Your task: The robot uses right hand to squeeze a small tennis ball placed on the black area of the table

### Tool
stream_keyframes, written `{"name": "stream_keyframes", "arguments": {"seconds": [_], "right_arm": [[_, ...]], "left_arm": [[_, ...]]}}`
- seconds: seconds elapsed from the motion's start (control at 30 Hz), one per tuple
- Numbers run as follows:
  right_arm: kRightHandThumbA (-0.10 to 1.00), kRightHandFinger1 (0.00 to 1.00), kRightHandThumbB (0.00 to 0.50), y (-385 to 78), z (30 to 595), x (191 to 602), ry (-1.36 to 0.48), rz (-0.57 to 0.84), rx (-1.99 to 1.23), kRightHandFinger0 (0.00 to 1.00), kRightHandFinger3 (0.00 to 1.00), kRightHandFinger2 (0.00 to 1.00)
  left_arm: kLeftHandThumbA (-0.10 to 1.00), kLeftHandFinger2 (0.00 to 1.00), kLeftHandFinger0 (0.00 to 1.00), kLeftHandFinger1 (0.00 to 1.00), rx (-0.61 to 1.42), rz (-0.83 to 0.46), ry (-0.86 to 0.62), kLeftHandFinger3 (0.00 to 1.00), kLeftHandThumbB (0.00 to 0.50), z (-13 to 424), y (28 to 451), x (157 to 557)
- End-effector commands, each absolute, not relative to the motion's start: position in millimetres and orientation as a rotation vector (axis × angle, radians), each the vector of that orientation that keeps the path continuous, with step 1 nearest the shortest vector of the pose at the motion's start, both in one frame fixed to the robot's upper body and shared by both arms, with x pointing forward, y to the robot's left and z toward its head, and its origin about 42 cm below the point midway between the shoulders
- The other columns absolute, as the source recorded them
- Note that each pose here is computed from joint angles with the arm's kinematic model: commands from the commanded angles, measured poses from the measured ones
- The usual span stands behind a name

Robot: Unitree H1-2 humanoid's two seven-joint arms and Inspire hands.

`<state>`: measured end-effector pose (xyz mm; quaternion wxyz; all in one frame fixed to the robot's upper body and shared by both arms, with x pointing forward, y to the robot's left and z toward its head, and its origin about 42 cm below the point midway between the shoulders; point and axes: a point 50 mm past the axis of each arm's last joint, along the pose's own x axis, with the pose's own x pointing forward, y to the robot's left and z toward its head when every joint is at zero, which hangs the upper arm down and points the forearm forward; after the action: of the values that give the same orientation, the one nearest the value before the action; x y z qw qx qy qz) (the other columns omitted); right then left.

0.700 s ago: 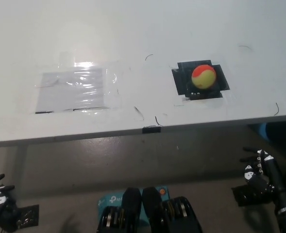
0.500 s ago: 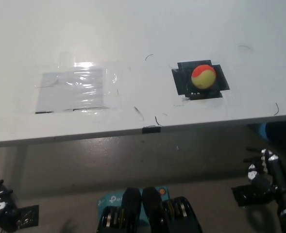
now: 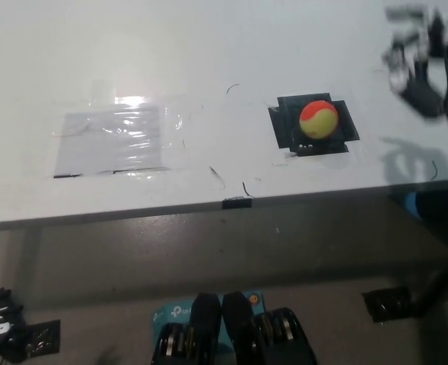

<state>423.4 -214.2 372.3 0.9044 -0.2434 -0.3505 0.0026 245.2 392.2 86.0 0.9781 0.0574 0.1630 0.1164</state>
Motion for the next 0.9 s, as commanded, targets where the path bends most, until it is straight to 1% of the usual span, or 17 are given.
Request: {"name": "stream_keyframes", "arguments": {"seconds": [0.0, 0.03, 0.07, 0.1, 0.13, 0.17, 0.2, 0.27, 0.3, 0.33, 0.4, 0.47, 0.57, 0.67, 0.77, 0.8, 0.87], "right_arm": [[0.29, 0.02, 0.393, -200, 410, 435, -0.762, 0.022, -0.631, 0.00, 0.69, 0.36], [0.29, 0.13, 0.395, -198, 410, 439, -0.756, 0.032, -0.639, 0.06, 0.72, 0.43], [0.29, 0.15, 0.395, -196, 411, 443, -0.749, 0.045, -0.651, 0.07, 0.73, 0.44], [0.29, 0.41, 0.388, -193, 410, 451, -0.713, 0.080, -0.701, 0.32, 0.83, 0.58], [0.29, 0.64, 0.385, -188, 411, 461, -0.682, 0.115, -0.749, 0.57, 0.88, 0.70], [0.29, 0.73, 0.390, -186, 410, 466, -0.668, 0.137, -0.764, 0.64, 0.89, 0.74], [0.34, 0.81, 0.398, -184, 410, 470, -0.642, 0.153, -0.785, 0.71, 0.95, 0.81], [0.37, 0.87, 0.406, -181, 406, 478, -0.579, 0.186, -0.841, 0.76, 1.00, 0.89], [0.40, 1.00, 0.407, -179, 404, 481, -0.559, 0.198, -0.866, 0.89, 1.00, 1.00], [0.45, 1.00, 0.414, -173, 398, 490, -0.512, 0.229, -0.928, 1.00, 1.00, 1.00], [0.45, 1.00, 0.415, -172, 396, 493, -0.488, 0.245, -0.936, 1.00, 1.00, 1.00], [0.48, 1.00, 0.435, -167, 392, 503, -0.436, 0.280, -0.944, 1.00, 1.00, 1.00], [0.54, 1.00, 0.444, -165, 385, 510, -0.385, 0.294, -0.972, 1.00, 1.00, 1.00], [0.65, 1.00, 0.465, -168, 376, 515, -0.339, 0.289, -1.025, 1.00, 1.00, 1.00], [0.67, 1.00, 0.469, -170, 372, 519, -0.333, 0.281, -1.033, 1.00, 1.00, 1.00], [0.71, 1.00, 0.485, -174, 368, 520, -0.338, 0.264, -1.030, 1.00, 1.00, 1.00], [0.72, 1.00, 0.492, -175, 366, 522, -0.331, 0.259, -1.032, 1.00, 1.00, 1.00]], "left_arm": [[-0.10, 0.62, 0.38, 0.45, 0.142, 0.210, 0.287, 0.76, 0.130, 100, 396, 248], [-0.10, 0.62, 0.38, 0.45, 0.139, 0.210, 0.288, 0.76, 0.137, 99, 396, 248], [-0.10, 0.62, 0.39, 0.45, 0.133, 0.210, 0.290, 0.76, 0.138, 98, 397, 248], [-0.10, 0.62, 0.39, 0.46, 0.148, 0.205, 0.291, 0.77, 0.132, 99, 396, 248], [-0.10, 0.60, 0.38, 0.45, 0.153, 0.208, 0.292, 0.76, 0.137, 100, 396, 247], [-0.10, 0.59, 0.37, 0.44, 0.153, 0.207, 0.292, 0.75, 0.131, 100, 395, 247], [-0.10, 0.59, 0.37, 0.44, 0.147, 0.208, 0.291, 0.73, 0.139, 100, 395, 247], [-0.10, 0.58, 0.37, 0.43, 0.141, 0.202, 0.291, 0.72, 0.131, 100, 393, 247], [-0.10, 0.58, 0.37, 0.43, 0.146, 0.200, 0.292, 0.72, 0.127, 100, 393, 247], [-0.10, 0.57, 0.37, 0.42, 0.147, 0.195, 0.286, 0.72, 0.121, 100, 393, 246], [-0.10, 0.57, 0.36, 0.42, 0.147, 0.194, 0.287, 0.72, 0.124, 99, 392, 246], [-0.10, 0.59, 0.38, 0.44, 0.152, 0.197, 0.294, 0.74, 0.131, 99, 392, 246], [-0.10, 0.59, 0.38, 0.44, 0.149, 0.194, 0.295, 0.75, 0.138, 101, 393, 247], [-0.10, 0.61, 0.38, 0.44, 0.153, 0.196, 0.302, 0.75, 0.140, 101, 394, 247], [-0.10, 0.62, 0.39, 0.46, 0.157, 0.189, 0.295, 0.76, 0.127, 101, 396, 248], [-0.09, 0.58, 0.35, 0.41, 0.154, 0.195, 0.297, 0.73, 0.153, 101, 395, 248], [-0.09, 0.55, 0.33, 0.40, 0.163, 0.194, 0.293, 0.71, 0.152, 102, 394, 249]]}}
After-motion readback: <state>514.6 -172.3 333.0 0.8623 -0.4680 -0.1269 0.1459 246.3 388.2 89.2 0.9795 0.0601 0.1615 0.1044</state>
